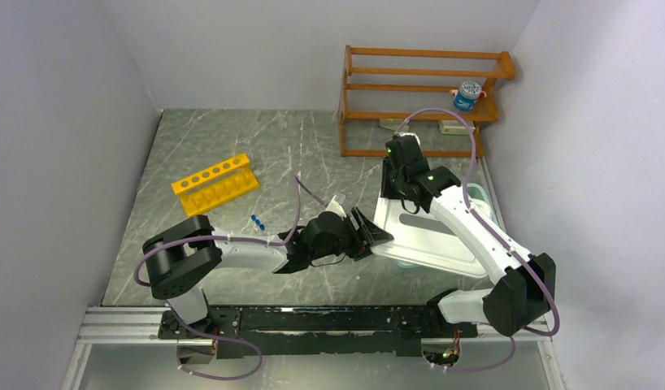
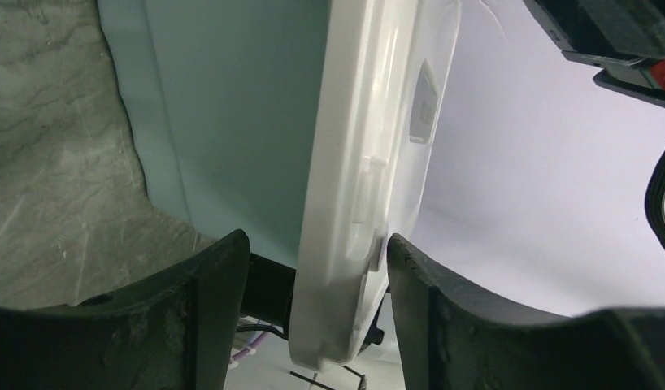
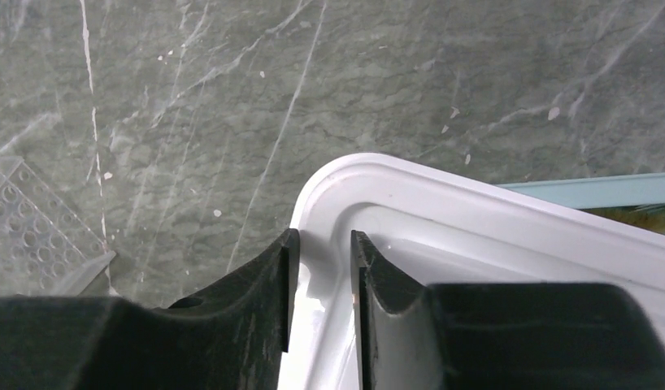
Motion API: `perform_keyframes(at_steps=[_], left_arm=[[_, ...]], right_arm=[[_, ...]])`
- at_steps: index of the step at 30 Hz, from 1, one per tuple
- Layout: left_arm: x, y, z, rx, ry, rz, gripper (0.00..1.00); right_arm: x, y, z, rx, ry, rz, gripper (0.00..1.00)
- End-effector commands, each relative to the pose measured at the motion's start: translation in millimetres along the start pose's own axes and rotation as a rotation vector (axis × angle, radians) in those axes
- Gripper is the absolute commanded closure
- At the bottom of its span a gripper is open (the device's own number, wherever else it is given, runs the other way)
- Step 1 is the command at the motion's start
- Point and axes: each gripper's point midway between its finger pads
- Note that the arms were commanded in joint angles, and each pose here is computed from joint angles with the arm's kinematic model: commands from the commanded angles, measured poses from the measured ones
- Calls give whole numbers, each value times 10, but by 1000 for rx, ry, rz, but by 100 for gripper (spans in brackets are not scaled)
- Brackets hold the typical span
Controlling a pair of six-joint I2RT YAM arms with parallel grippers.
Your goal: Organize the chemistry lab equipment
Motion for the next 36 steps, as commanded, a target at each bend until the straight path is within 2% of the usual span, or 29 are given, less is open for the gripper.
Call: perform_keyframes(at_steps=[1, 4, 8, 11, 14, 18, 23, 26, 30, 32, 36], left_arm=[[-258, 24, -91, 30, -72, -50, 32], [-313, 29, -122, 45, -98, -65, 29], [-402, 68, -133, 46, -134, -91, 22], [-460, 90, -131, 46, -173, -98, 19], [-476, 152, -94, 33, -199, -91, 17], [-460, 232, 17, -5, -216, -83, 16], [-397, 278, 122, -21, -229, -62, 17], [-330, 247, 142, -8, -230, -44, 23], [-274, 180, 59, 48, -222, -49, 38], [-298, 156, 18, 70, -226, -68, 42], [-364, 93, -42, 103, -252, -83, 56]], right_arm=[[30, -35, -91, 38, 43, 12, 71], [45, -44, -107, 44, 59, 22, 73], [100, -86, -172, 79, 101, 33, 67], [113, -120, -211, 97, 130, 13, 67], [79, -128, -216, 101, 140, -25, 74], [66, -81, -159, 81, 150, -33, 90], [75, -28, -108, 66, 197, -19, 98], [71, -4, -117, 62, 224, -22, 98], [51, 28, -150, 54, 227, -21, 98], [44, 55, -155, 44, 224, -17, 97], [11, 86, -167, 31, 208, -32, 96]])
Point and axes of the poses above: each gripper's point midway between its finger pads, its own y axis back along the fingers, its own x axis along the line the jaws close on, z = x × y, and after that the axes turned 10 degrees about y, right-handed
